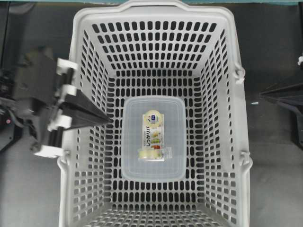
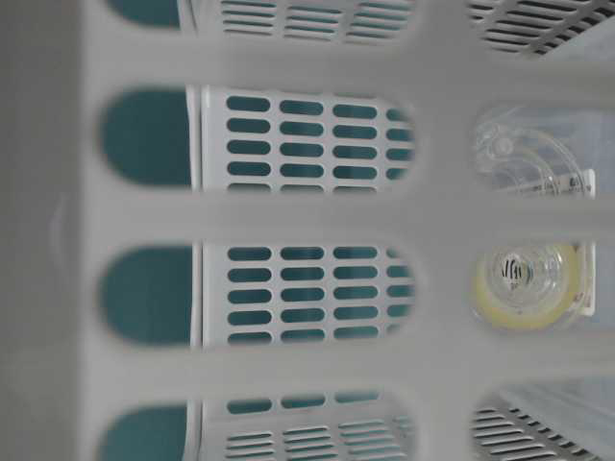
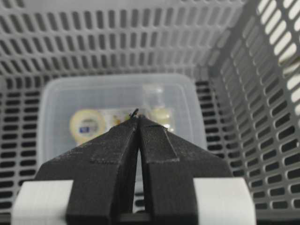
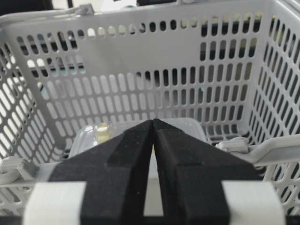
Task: Pick up the tape dispenser from the shopping basket with the left arm.
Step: 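Move the left gripper over the basket toward the clear tape dispenser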
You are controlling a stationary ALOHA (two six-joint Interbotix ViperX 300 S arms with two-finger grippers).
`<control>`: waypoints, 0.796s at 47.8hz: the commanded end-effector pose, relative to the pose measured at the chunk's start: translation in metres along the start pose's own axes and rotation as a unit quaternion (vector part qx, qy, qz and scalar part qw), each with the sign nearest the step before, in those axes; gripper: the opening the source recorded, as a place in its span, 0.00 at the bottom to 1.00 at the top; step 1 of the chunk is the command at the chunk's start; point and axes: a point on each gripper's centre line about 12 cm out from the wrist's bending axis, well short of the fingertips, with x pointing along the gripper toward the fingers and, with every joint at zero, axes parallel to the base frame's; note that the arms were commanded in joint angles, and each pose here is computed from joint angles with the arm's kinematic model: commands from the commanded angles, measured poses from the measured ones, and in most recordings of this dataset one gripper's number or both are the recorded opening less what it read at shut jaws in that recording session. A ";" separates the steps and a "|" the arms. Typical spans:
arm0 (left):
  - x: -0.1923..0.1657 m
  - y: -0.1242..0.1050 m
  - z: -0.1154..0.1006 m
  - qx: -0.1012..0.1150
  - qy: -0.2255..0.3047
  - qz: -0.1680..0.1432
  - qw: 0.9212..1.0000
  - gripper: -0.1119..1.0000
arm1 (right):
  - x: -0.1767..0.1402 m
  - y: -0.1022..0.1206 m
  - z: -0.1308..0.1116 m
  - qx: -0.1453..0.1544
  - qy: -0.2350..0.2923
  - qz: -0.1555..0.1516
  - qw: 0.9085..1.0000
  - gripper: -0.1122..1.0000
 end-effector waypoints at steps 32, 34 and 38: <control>0.083 -0.008 0.013 -0.069 0.160 0.020 0.984 0.85 | -0.001 0.001 0.017 -0.002 -0.040 0.001 0.999 0.74; 0.090 -0.010 0.011 -0.070 0.170 0.021 0.983 0.88 | -0.001 0.001 0.017 -0.001 -0.041 0.001 0.999 0.74; 0.104 -0.013 0.008 -0.067 0.185 0.021 0.980 0.85 | -0.001 0.001 0.016 -0.001 -0.040 0.001 0.999 0.74</control>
